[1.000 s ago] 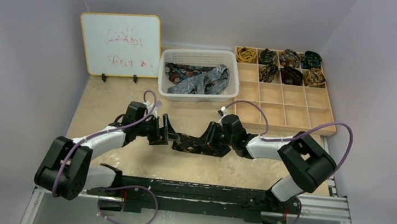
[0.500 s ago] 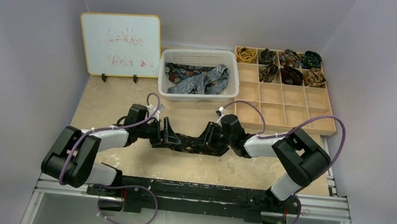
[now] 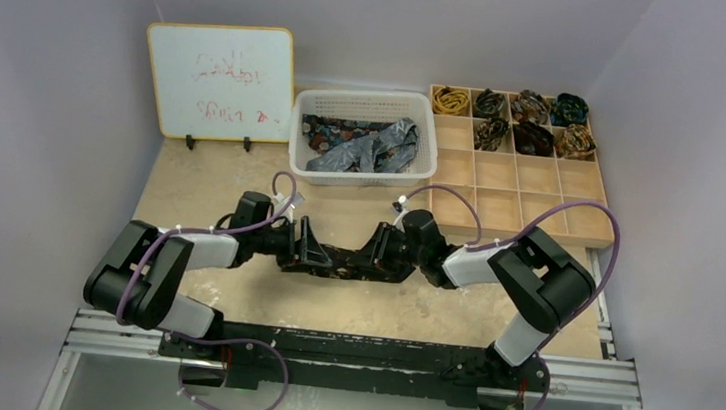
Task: Roll the ties
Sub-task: Roll the tie at the center of the board.
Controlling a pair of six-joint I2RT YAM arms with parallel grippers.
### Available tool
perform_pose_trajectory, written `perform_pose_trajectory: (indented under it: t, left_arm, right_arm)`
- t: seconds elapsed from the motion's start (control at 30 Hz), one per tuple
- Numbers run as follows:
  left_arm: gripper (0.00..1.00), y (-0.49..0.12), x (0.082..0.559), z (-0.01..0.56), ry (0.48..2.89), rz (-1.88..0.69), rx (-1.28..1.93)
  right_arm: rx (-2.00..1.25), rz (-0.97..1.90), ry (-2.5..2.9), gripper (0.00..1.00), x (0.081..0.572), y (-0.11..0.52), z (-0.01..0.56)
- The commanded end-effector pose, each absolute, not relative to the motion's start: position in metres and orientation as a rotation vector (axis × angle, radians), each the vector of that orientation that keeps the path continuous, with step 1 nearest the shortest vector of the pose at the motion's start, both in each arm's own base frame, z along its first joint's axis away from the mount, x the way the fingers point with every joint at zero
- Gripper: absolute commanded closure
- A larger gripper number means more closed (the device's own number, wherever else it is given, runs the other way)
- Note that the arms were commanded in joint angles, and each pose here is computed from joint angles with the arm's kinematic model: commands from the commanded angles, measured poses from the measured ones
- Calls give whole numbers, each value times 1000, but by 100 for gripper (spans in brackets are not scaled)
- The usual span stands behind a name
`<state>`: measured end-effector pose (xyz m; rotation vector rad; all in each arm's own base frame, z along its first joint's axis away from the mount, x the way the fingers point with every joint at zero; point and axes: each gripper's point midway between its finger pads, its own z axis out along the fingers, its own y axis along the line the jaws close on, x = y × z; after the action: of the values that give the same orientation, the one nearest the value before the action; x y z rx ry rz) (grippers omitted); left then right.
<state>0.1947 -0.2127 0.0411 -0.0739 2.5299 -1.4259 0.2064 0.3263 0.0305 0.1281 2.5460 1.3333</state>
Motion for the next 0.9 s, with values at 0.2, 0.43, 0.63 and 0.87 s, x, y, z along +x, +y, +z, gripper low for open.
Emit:
perform_pose_trajectory:
  t: [0.2, 0.43, 0.63, 0.87]
  left_arm:
    - [41, -213, 205, 45, 2519, -1411, -32]
    - [44, -213, 214, 46, 2543, -1379, -54]
    - [47, -214, 213, 45, 2556, -1382, -61]
    - [36, -209, 215, 43, 2581, -1325, -75]
  right_arm:
    - [130, 1352, 2531, 67, 204, 325, 40]
    - [129, 1308, 2528, 66, 208, 322, 40]
    - [134, 1301, 2551, 66, 205, 321, 32]
    - [133, 1271, 2559, 60, 208, 320, 37]
